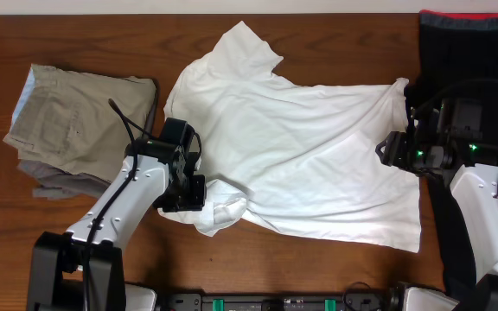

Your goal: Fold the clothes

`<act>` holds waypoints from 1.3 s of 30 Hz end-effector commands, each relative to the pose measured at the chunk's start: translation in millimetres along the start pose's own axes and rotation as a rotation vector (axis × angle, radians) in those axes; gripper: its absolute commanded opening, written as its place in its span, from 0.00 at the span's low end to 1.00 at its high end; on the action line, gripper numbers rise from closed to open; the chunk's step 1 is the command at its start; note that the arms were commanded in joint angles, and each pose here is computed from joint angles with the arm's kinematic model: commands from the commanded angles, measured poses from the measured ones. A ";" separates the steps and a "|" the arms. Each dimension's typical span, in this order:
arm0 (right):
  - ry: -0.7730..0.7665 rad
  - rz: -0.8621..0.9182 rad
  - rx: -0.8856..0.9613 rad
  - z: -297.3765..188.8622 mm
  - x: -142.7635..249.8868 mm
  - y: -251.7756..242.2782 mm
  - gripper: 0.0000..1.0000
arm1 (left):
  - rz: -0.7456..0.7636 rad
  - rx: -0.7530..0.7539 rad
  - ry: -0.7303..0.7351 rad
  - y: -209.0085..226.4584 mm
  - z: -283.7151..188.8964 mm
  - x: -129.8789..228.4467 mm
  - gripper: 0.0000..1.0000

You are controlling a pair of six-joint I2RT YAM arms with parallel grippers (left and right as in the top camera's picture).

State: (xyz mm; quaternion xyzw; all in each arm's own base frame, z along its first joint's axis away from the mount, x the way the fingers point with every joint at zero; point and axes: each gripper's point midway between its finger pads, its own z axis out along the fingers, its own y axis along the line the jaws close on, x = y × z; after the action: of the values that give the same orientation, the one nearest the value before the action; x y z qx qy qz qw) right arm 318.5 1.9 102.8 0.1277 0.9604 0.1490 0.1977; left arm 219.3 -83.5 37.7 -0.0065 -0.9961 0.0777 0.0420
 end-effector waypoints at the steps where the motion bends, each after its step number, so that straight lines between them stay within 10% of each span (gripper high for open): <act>1: -0.008 -0.004 -0.014 -2.4 -3.1 2.6 0.60 | 0.018 0.023 0.027 -2.8 6.6 1.8 0.38; 16: -0.009 -0.001 -0.014 -2.4 -3.1 2.7 0.61 | 0.007 0.132 0.103 -20.4 15.8 9.9 0.06; 39: 0.063 0.205 0.097 -15.3 17.4 -49.5 0.60 | -0.025 0.032 -0.094 0.6 -75.3 -1.4 0.06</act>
State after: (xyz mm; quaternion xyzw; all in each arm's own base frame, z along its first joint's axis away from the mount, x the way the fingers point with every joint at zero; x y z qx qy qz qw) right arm 291.4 -32.0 92.5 0.2064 0.9580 0.1321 0.1491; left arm 232.1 -77.5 113.0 0.0059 -0.9940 0.1077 -0.0163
